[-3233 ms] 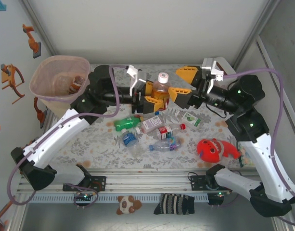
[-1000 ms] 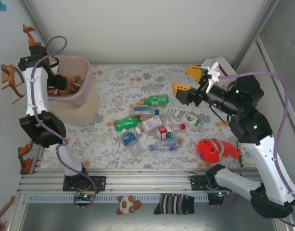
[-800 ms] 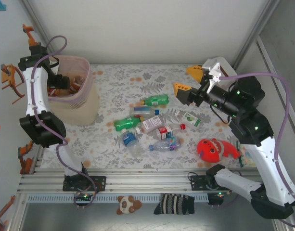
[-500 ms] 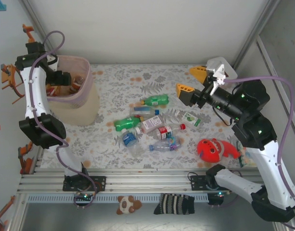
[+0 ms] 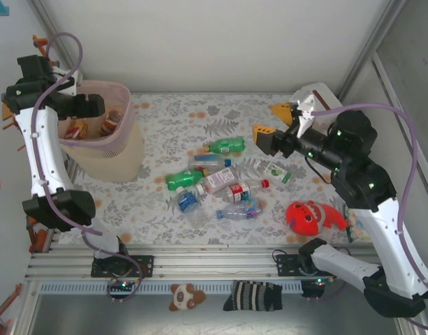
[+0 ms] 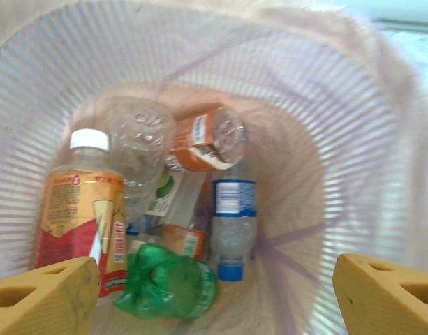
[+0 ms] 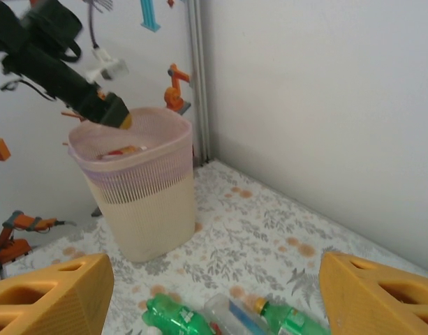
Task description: Put the plastic bottles in the bin
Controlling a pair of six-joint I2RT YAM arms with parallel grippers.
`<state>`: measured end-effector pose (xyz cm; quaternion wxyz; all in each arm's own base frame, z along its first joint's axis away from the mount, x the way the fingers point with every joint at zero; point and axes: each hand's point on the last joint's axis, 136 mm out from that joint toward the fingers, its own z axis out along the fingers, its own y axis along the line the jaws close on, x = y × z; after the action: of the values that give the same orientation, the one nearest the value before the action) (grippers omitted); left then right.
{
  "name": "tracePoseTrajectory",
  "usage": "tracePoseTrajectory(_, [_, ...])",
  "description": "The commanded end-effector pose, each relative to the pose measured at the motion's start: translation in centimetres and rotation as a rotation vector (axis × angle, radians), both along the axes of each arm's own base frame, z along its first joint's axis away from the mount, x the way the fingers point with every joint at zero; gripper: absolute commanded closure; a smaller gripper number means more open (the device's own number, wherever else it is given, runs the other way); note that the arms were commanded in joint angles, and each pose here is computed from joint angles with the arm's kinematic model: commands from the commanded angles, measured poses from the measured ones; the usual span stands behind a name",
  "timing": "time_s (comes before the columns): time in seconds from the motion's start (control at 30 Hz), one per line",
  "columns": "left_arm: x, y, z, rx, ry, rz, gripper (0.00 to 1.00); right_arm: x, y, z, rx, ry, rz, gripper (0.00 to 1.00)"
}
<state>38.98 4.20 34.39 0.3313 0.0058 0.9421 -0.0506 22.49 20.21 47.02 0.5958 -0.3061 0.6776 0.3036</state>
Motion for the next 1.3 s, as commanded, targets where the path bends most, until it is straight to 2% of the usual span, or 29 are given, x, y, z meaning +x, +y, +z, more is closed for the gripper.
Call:
tracePoseTrajectory(0.0, [-1.5, -2.7, 2.9, -0.129, -0.086, -0.055, 0.16, 0.5, -0.3, -1.7, -0.053, 0.066, -0.034, 0.24])
tracePoseTrajectory(0.23, [-3.7, -7.5, 5.2, -0.31, -0.198, -0.165, 0.18, 1.7, 0.0, -5.6, -0.128, 0.208, -0.057, 0.25])
tracePoseTrajectory(0.5, [-7.0, -13.7, 4.0, -0.344, -0.187, -0.292, 0.2, 1.9, 0.2, -7.8, -0.15, 0.269, -0.057, 0.25])
tracePoseTrajectory(0.63, [-8.6, -15.7, 2.3, -0.343, -0.182, -0.258, 0.24, 1.9, 0.0, -8.4, -0.158, 0.282, -0.065, 0.25])
tracePoseTrajectory(0.87, [-11.8, -19.5, -0.9, -0.39, -0.185, -0.182, 0.24, 1.8, 0.2, -9.2, -0.144, 0.308, -0.059, 0.26])
tracePoseTrajectory(1.07, [-13.5, -20.5, -6.5, -0.351, -0.102, -0.084, 0.22, 1.3, 0.0, -9.2, -0.136, 0.308, -0.058, 0.26])
tracePoseTrajectory(1.27, [-14.6, -21.8, -11.7, -0.366, 0.023, 0.021, 0.2, 0.9, -0.1, -9.4, -0.126, 0.318, -0.053, 0.26])
